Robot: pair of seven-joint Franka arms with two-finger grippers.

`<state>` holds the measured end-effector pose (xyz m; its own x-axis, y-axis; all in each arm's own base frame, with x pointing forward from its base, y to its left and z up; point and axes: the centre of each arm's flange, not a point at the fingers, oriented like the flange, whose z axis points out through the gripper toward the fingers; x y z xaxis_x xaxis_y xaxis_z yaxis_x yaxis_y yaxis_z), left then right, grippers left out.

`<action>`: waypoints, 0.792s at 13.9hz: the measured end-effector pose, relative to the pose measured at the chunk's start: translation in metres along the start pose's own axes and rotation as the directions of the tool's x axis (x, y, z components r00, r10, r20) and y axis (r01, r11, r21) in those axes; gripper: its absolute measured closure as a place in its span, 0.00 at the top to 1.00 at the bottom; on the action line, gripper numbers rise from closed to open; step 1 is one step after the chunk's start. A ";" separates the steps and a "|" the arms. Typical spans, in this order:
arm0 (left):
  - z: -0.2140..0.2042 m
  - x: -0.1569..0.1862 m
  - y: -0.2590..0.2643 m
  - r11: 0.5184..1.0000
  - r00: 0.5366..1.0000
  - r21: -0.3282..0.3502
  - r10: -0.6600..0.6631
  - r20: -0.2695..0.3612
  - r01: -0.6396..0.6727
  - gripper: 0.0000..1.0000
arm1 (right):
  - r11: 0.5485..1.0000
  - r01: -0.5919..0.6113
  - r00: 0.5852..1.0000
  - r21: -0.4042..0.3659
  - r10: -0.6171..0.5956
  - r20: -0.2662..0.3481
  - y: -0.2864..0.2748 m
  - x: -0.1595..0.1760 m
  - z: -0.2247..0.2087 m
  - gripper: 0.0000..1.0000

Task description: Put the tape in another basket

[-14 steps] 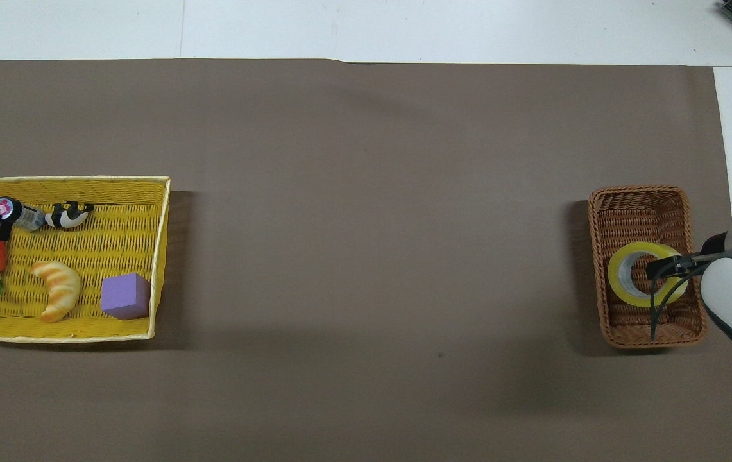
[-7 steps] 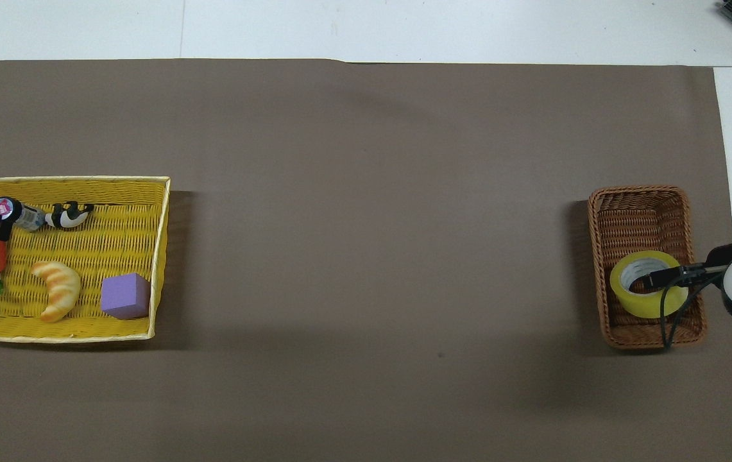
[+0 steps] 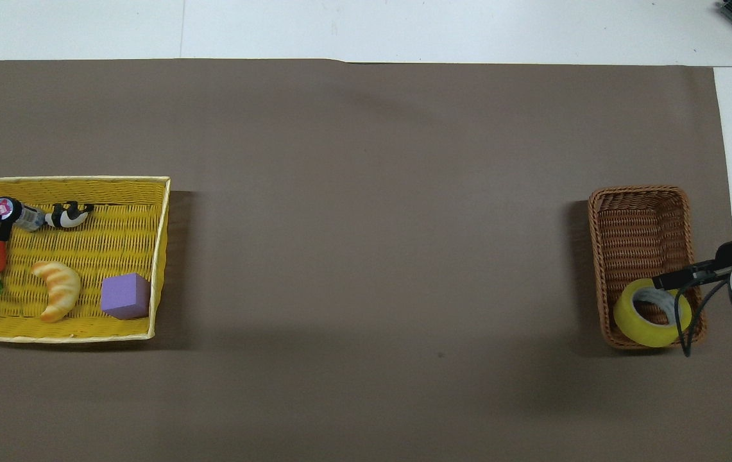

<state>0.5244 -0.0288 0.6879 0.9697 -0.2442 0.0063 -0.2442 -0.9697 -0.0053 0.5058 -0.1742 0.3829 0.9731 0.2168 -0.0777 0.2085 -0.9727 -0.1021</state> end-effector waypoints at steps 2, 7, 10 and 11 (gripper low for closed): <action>0.000 0.000 0.000 1.000 1.000 0.000 0.000 0.000 0.000 1.00 | 1.000 0.011 1.000 -0.019 -0.012 -0.014 -0.001 0.005 -0.012 1.00; 0.000 0.000 0.000 1.000 1.000 0.000 0.000 0.000 0.000 1.00 | 0.993 -0.035 0.998 -0.112 0.028 -0.062 -0.044 0.046 -0.051 1.00; 0.000 0.000 0.000 1.000 1.000 0.000 0.000 0.000 0.000 1.00 | 0.977 -0.097 0.994 -0.192 0.084 -0.074 -0.093 0.072 -0.074 1.00; 0.000 0.000 0.000 1.000 1.000 0.000 0.000 0.000 0.000 1.00 | 0.975 -0.091 0.994 -0.205 0.077 -0.074 -0.106 0.078 -0.084 1.00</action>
<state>0.5244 -0.0288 0.6879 0.9697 -0.2442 0.0063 -0.2442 -0.9697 -0.0056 0.5674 -0.0612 0.4705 0.9908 0.1346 -0.0121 0.1351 -0.9846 0.1106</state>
